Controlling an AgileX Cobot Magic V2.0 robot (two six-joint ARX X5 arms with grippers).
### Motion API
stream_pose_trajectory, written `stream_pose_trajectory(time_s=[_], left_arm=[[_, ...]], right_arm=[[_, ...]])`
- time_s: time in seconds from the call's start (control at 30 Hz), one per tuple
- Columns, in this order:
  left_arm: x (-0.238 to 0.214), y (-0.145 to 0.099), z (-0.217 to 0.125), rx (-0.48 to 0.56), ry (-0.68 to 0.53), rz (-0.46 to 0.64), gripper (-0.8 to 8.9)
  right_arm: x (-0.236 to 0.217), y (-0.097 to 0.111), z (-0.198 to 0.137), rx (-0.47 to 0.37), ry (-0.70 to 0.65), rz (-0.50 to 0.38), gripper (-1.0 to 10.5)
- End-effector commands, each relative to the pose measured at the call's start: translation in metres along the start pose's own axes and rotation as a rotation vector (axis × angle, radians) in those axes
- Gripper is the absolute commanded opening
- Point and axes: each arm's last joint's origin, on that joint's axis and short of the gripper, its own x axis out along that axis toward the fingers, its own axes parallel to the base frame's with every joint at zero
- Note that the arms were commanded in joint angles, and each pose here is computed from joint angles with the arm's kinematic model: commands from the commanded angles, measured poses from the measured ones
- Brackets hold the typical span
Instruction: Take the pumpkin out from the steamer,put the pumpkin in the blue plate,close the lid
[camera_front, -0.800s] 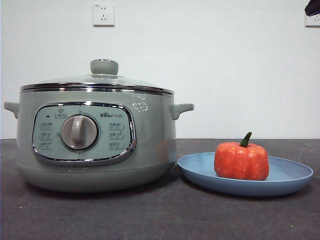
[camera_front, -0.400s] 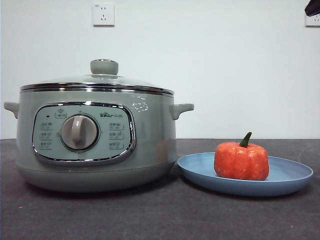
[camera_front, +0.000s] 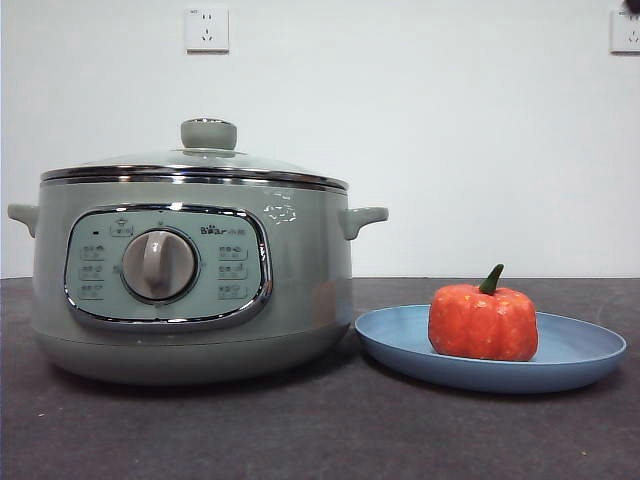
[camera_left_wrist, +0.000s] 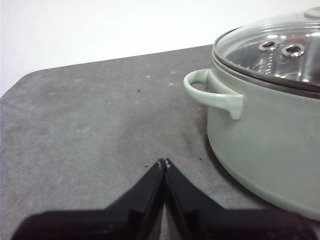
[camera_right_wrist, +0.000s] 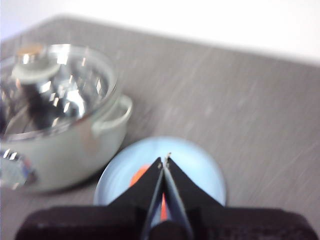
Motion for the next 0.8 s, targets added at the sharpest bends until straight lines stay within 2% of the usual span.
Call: stream_pose_trajectory(time_s=[0.03,0.17,0.33,0.43,0.6,0.8], left_arm=[[0.001,0.0,-0.005,-0.001,0.01,0.002,-0.02],[0.001,0.0,-0.005,-0.001,0.01,0.001,-0.02],[0.001,0.0,-0.005,-0.001,0.01,0.001,-0.02],[0.001,0.0,-0.005,-0.001,0.01,0.002,-0.02],[0.001,0.0,-0.005,-0.001,0.01,0.001,-0.02],[0.001,0.0,-0.005,-0.001,0.01,0.001,-0.02]], right_arm=[[0.0,-0.008,-0.018,-0.047,-0.081,0.004,0.0],[0.004,-0.019,-0.057,0.004,-0.156,-0.048,0.0],[0.012,-0.026,-0.103,0.123,-0.139,-0.154,0.0],[0.018,-0.027,-0.124,0.141,-0.124,-0.17,0.0],[0.027,-0.027,-0.143,0.177,-0.076,-0.165,0.0],[0.028,-0.027,-0.143,0.182,-0.081,-0.165,0.0]])
